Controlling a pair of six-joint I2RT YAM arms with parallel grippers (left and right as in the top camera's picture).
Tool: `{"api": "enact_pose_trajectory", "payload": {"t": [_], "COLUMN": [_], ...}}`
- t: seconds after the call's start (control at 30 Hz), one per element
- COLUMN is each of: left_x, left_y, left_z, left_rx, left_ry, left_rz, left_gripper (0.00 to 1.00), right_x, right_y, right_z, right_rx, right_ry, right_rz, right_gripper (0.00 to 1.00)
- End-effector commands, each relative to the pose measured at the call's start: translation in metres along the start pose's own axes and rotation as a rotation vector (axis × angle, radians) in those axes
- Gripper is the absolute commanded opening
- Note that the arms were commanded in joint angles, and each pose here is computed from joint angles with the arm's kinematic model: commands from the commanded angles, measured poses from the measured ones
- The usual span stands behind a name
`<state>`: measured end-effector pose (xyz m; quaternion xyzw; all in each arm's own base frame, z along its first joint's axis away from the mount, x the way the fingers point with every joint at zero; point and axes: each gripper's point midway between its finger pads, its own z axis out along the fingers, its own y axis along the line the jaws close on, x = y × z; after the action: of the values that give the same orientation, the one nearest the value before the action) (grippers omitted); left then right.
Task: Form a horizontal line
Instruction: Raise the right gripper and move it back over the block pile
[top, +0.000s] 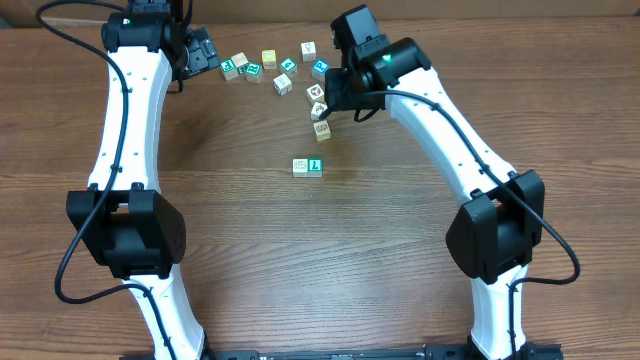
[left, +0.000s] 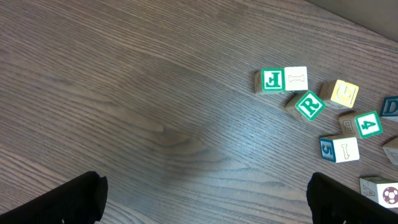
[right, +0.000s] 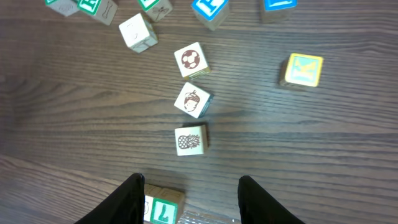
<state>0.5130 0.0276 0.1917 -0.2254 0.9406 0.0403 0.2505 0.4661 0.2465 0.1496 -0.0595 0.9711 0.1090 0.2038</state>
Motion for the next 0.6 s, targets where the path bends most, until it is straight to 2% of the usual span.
{"api": "enact_pose_trajectory", "payload": {"t": [0.0,0.07,0.13,0.3,0.37,0.4,0.47,0.53,0.57], "left_x": [-0.005,-0.005,-0.005,-0.005,-0.005,-0.005,-0.005,-0.005,-0.005], "left_y": [0.0,0.0,0.0,0.0,0.0,0.0,0.0,0.0,0.0], "left_z": [-0.005,-0.005,-0.005,-0.005,-0.005,-0.005,-0.005,-0.005,-0.005], "left_rx": [0.005,0.005,0.005,0.005,0.005,0.005,0.005,0.005,0.005], "left_ry": [-0.017,-0.017,-0.017,-0.017,-0.017,-0.017,-0.017,-0.018,-0.017], "left_rz": [0.008,0.008,0.008,0.008,0.008,0.008,0.008,0.007,0.008], "left_gripper": [1.0,1.0,1.0,1.0,1.0,1.0,1.0,1.0,1.0], "right_x": [0.013,0.015,0.017,0.029,0.035,0.037,0.04,0.04,0.04], "right_y": [0.012,0.014,0.014,0.013,0.016,0.017,0.02,0.023,0.024], "right_z": [0.017,0.023,0.032,0.048,0.05,0.051,0.053,0.054,0.055], "right_rx": [0.001,0.002,0.004,0.011,0.007,0.008,0.007,0.005,0.003], "right_ry": [0.035,0.043,0.052,0.098,0.114,0.118,0.125,0.124,0.121], "right_rz": [-0.034,-0.04,-0.043,-0.044,-0.049,-0.053,-0.06,-0.065,-0.066], "right_gripper": [0.46,0.55,0.57,0.56,0.5,0.44,0.28,0.07,0.05]}}
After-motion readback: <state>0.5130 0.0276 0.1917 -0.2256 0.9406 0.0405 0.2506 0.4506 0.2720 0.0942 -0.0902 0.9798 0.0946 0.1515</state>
